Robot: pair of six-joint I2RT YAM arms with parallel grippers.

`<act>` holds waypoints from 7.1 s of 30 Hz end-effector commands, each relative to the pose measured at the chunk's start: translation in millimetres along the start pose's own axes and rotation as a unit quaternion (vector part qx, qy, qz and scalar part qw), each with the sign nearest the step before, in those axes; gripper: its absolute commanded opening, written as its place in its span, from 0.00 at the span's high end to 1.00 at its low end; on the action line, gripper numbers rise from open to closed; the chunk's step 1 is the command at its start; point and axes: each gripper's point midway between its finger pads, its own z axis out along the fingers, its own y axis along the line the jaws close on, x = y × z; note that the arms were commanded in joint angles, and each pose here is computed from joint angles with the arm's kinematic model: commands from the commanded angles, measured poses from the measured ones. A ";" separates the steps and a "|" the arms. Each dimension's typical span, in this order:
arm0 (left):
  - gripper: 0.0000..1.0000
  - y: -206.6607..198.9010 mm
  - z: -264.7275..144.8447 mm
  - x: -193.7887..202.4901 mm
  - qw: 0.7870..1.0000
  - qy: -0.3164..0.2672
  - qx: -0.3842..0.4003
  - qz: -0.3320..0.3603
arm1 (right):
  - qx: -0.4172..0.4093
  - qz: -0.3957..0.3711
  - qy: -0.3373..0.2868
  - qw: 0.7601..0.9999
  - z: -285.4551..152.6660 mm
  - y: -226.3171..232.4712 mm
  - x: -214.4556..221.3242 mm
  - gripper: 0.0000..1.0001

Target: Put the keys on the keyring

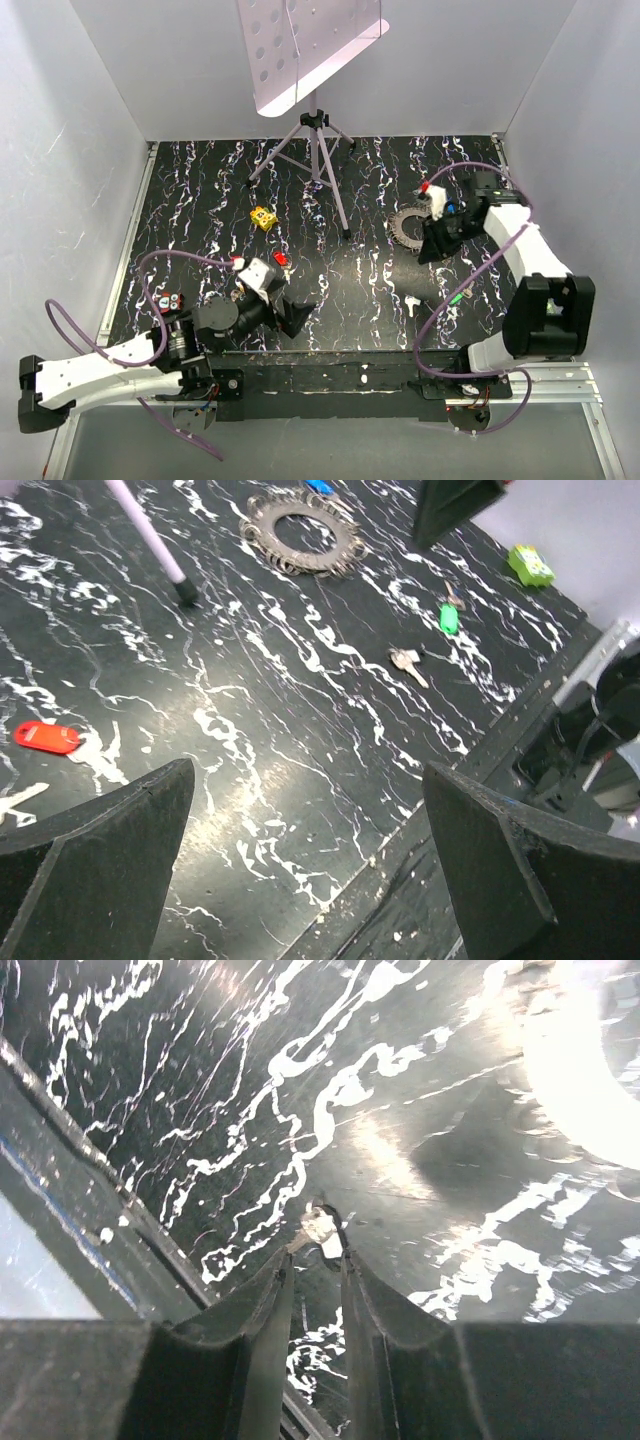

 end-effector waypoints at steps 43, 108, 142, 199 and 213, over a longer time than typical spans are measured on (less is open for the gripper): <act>0.02 132.1 -5.1 -24.4 0.975 0.140 -0.170 0.026 | 0.080 0.340 -0.061 0.935 5.5 -143.9 -12.9 0.65; 0.02 130.0 -0.1 -19.0 0.976 0.150 -0.154 0.020 | 0.061 0.405 -0.070 0.910 25.1 -184.7 -24.2 0.99; 0.02 92.3 -1.4 -44.8 0.995 0.075 -0.052 0.044 | 0.074 -0.098 -0.202 0.972 -119.3 13.7 -131.8 0.99; 0.44 -53.9 75.7 -26.4 0.958 -0.061 0.248 0.127 | -0.351 -0.478 -0.186 0.784 -6.3 231.1 -47.2 0.99; 0.66 -69.1 73.0 -24.6 0.949 -0.054 0.290 0.114 | -0.354 -0.474 -0.183 0.785 -2.6 229.4 -46.3 0.99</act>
